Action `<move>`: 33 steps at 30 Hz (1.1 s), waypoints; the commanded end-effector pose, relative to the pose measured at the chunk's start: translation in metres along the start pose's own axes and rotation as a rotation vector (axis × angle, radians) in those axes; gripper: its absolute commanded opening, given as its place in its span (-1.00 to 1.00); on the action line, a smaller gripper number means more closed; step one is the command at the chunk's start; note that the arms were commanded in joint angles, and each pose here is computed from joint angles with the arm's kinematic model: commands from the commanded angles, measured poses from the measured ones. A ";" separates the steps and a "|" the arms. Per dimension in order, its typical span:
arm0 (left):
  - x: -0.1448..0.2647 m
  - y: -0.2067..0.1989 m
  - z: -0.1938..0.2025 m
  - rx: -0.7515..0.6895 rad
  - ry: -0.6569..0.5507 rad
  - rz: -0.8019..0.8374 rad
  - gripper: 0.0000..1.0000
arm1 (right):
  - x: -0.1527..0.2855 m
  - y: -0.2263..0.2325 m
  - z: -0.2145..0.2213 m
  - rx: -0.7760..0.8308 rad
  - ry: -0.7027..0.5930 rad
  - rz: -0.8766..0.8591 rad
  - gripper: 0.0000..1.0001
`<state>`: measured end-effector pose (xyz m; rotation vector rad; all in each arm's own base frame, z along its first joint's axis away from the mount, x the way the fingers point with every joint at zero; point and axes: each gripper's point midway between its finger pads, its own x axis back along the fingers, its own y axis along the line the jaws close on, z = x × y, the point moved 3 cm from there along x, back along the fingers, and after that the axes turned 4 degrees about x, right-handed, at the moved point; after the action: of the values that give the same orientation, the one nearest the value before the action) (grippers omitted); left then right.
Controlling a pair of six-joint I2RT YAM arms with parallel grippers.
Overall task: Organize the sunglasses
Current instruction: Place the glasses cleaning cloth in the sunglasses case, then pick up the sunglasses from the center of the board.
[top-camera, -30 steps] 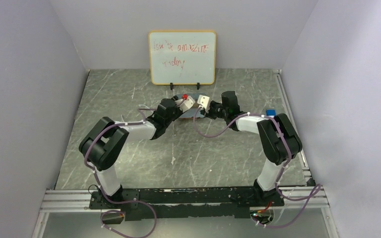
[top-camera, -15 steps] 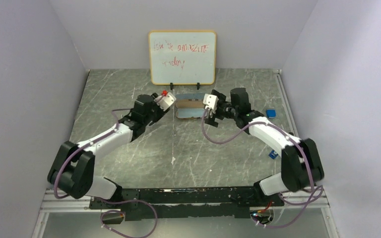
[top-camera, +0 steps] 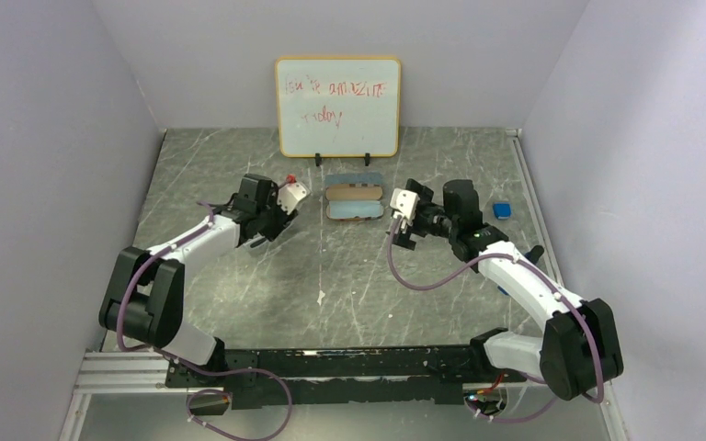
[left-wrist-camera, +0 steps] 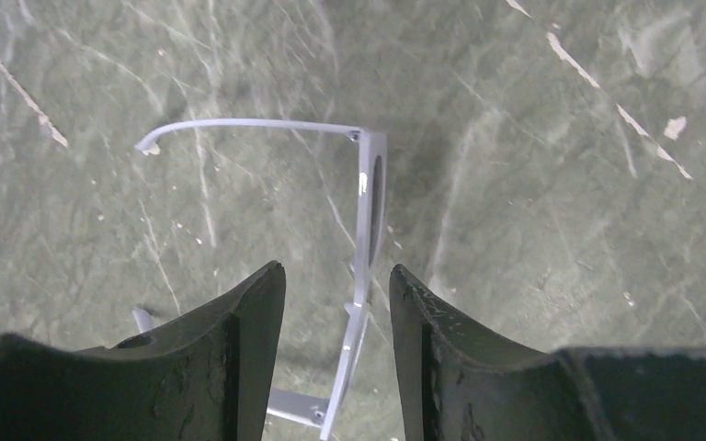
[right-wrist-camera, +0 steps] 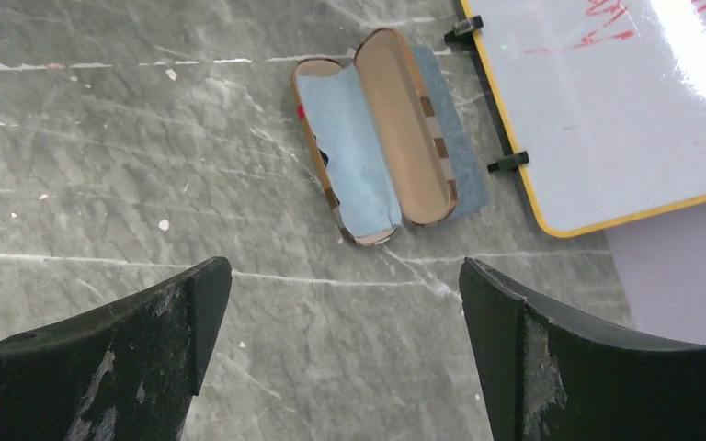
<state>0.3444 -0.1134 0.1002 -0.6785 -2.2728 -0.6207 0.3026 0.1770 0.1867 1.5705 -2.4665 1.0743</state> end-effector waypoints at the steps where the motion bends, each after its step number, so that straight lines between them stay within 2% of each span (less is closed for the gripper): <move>1: 0.007 -0.003 -0.013 0.014 -0.010 0.046 0.01 | 0.003 -0.012 -0.004 0.021 -0.012 0.051 1.00; 11: 0.004 -0.010 0.009 0.030 0.052 0.067 0.01 | 0.002 -0.011 -0.003 -0.003 -0.018 0.055 1.00; 19: -0.004 -0.010 0.019 0.024 0.079 0.062 -0.10 | 0.007 -0.011 -0.012 -0.010 -0.065 0.066 1.00; 25: -0.010 -0.007 0.026 0.015 0.097 0.049 -0.11 | 0.010 -0.015 -0.010 -0.031 -0.066 0.077 1.00; 33: -0.017 -0.007 0.037 0.019 0.115 0.046 -0.29 | 0.013 -0.016 -0.012 -0.048 -0.082 0.071 1.00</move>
<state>0.3282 -0.1030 0.0642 -0.6689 -2.1259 -0.5914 0.3066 0.1663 0.1901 1.5121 -2.5364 0.9789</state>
